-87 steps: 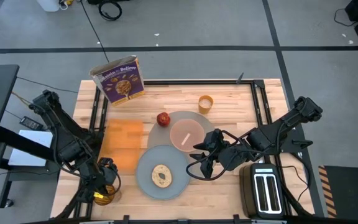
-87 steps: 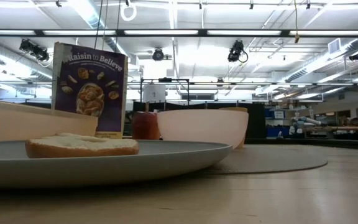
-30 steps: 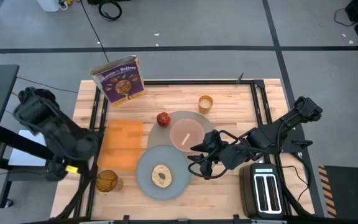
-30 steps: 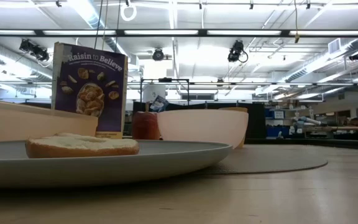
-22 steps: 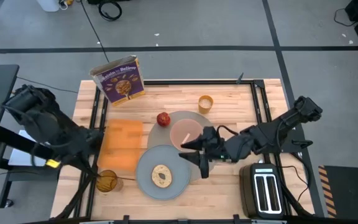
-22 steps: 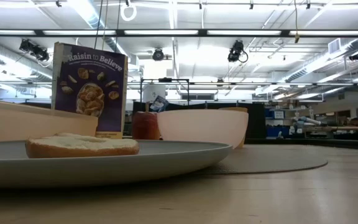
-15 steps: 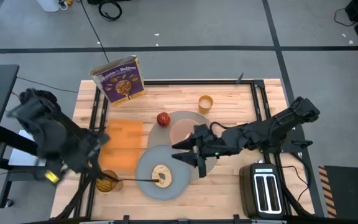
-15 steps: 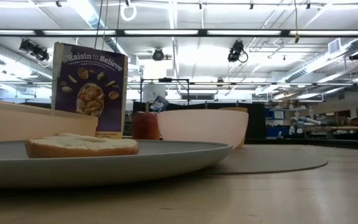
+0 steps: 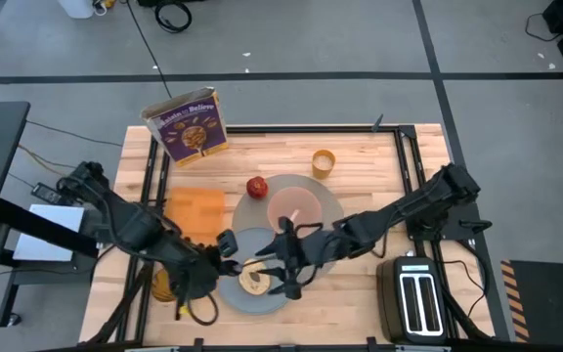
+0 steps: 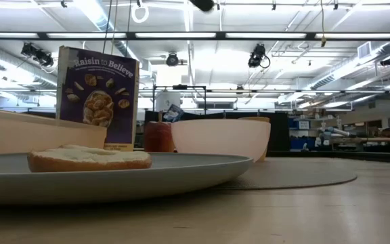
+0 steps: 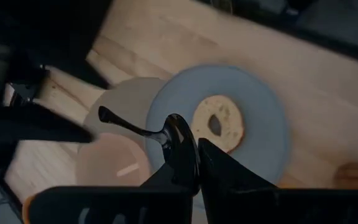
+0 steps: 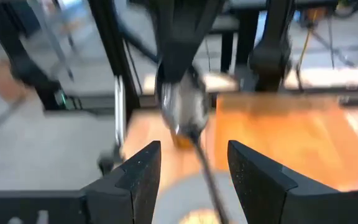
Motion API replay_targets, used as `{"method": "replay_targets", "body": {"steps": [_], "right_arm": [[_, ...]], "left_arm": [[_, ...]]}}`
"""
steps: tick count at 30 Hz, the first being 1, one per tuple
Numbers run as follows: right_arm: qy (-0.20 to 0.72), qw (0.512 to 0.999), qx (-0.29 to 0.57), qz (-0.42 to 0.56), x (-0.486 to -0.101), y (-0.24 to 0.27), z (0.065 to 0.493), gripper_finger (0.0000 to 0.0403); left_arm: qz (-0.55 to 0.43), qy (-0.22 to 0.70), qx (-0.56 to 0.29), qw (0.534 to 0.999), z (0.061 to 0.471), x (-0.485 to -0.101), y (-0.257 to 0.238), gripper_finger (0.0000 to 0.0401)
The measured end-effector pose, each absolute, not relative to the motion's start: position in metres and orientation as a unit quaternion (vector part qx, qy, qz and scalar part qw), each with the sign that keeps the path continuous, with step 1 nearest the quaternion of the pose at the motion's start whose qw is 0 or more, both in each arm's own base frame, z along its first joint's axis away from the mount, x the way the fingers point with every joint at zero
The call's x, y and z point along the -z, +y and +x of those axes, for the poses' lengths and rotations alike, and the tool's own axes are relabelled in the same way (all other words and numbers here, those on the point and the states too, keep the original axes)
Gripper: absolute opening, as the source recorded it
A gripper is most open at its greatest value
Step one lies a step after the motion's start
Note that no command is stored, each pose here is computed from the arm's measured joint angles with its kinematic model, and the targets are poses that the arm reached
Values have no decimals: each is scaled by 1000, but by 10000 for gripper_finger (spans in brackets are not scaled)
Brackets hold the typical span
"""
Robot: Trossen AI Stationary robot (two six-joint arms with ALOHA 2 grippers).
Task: Arrange a breakfast setting
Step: Put the black spoon on the gray placemat to the right of the pink bowl
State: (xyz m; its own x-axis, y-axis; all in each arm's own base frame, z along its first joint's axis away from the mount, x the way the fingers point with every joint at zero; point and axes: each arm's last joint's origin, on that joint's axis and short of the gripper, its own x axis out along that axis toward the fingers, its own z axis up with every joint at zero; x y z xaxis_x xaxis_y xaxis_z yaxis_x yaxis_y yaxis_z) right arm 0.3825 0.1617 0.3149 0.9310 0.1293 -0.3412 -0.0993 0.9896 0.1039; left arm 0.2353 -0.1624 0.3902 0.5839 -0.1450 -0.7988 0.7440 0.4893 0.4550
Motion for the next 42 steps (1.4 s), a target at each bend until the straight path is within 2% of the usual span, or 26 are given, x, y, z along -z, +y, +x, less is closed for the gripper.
{"method": "replay_targets", "body": {"steps": [4, 8, 14, 21, 28, 40, 42], "right_arm": [[240, 969, -52, 17, -285, 165, 390, 192], [258, 966, -31, 4, -271, 165, 394, 191], [265, 964, -9, -27, -271, 158, 395, 191], [269, 963, -24, -23, -270, 145, 401, 185], [275, 961, -40, -8, -269, 133, 405, 135], [295, 953, -63, 28, -267, 122, 408, 21], [296, 953, -57, 38, -267, 122, 408, 20]], "left_arm": [[438, 367, 286, 769, 247, -382, -160, 18], [454, 388, 292, 747, 256, -373, -157, 18], [496, 389, 301, 716, 266, -364, -156, 18], [506, 383, 302, 712, 269, -365, -152, 18], [517, 384, 309, 700, 271, -363, -151, 18], [517, 391, 309, 696, 270, -362, -150, 23], [516, 390, 306, 698, 270, -362, -150, 33]]}}
